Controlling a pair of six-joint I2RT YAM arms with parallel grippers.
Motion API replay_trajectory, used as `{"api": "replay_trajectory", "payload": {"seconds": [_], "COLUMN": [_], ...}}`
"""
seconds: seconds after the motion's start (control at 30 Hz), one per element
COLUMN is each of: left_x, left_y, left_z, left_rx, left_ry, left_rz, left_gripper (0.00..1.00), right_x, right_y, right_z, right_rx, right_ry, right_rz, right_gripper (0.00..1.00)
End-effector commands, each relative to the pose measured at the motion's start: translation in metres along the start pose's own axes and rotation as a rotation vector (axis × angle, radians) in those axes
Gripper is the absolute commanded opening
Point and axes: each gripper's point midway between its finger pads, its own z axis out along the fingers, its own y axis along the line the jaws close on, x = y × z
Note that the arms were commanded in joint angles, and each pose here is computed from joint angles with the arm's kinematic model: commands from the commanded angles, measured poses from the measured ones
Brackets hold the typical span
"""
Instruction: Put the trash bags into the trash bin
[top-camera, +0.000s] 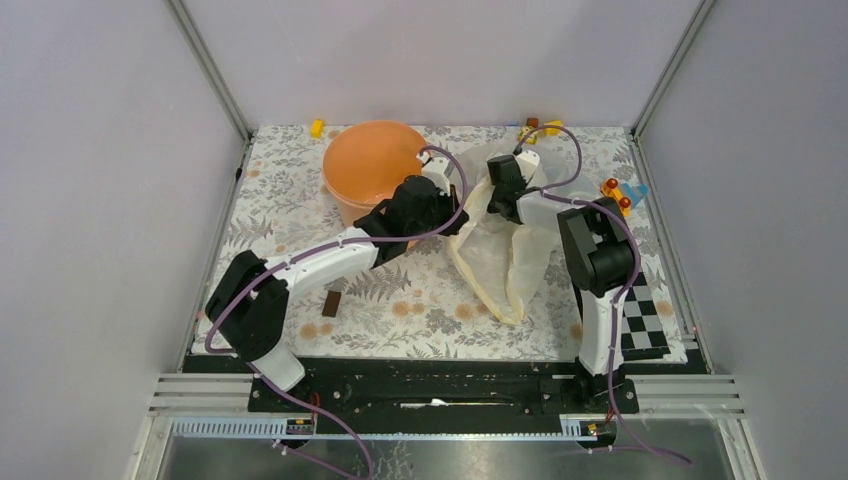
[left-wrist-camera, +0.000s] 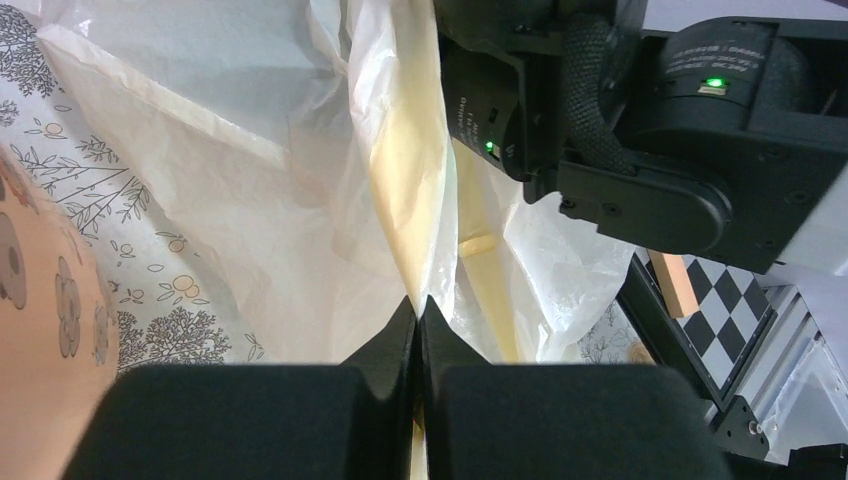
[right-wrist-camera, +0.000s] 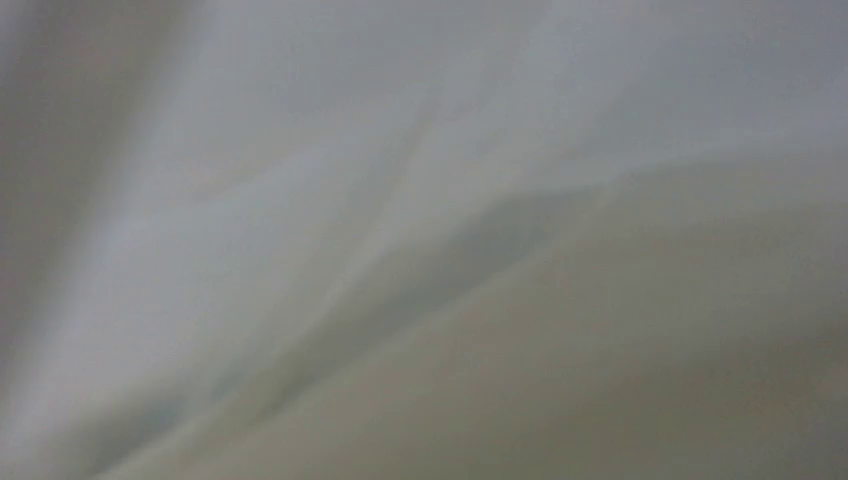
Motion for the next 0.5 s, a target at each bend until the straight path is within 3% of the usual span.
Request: {"api": "replay_trajectory", "payload": {"seconds": [0.0, 0.33, 0.47], "left_x": [-0.017, -0.019, -0.017], "left_y": [0.0, 0.013, 0.013], "left_z": [0.003, 0.014, 0.022], "left_rx": [0.01, -0.039, -0.033], "left_ry": [-0.051, -0.055, -0.042], "left_rz": [0.015, 0.024, 0.022], "left_gripper": [0.0, 0.0, 0.0], "right_x": [-0.029, -0.047, -0.04], "right_y": [0.01, 0.008, 0.015], "right_z": [-0.031, -0.129, -0.161], "right_rx": [-0.041, -0.23, -0.332], "right_ry": [-0.028, -0.008, 0.056], "right_rz": [-0.01, -0.009, -0.023], "right_gripper": [0.02, 0.0, 0.05]}}
